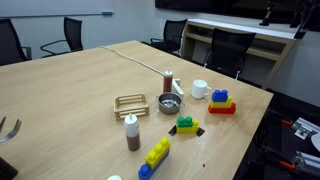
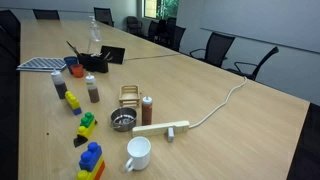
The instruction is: Put the yellow and blue stack of blocks on top of the yellow and green stack of blocks
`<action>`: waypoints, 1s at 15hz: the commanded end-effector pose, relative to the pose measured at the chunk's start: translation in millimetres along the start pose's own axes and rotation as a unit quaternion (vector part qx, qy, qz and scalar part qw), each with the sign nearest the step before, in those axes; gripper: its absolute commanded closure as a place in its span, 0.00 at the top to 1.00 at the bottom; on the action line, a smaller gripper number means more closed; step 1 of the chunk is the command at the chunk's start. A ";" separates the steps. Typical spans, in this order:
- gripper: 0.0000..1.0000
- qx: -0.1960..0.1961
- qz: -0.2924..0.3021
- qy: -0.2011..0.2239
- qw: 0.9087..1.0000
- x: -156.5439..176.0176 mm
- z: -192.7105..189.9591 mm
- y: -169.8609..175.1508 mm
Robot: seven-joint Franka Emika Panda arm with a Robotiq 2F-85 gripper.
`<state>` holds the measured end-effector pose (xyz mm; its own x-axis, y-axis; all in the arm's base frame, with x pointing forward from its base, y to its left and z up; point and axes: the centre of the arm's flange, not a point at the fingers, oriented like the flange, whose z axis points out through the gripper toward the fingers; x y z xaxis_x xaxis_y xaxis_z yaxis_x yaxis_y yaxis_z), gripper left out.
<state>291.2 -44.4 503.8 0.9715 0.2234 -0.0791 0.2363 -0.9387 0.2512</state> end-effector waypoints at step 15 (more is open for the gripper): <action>1.00 0.028 -0.184 -0.013 0.982 54.4 56.1 -141.1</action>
<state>309.8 85.7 409.7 0.8194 0.5447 -0.1788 0.5696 -0.8086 0.1473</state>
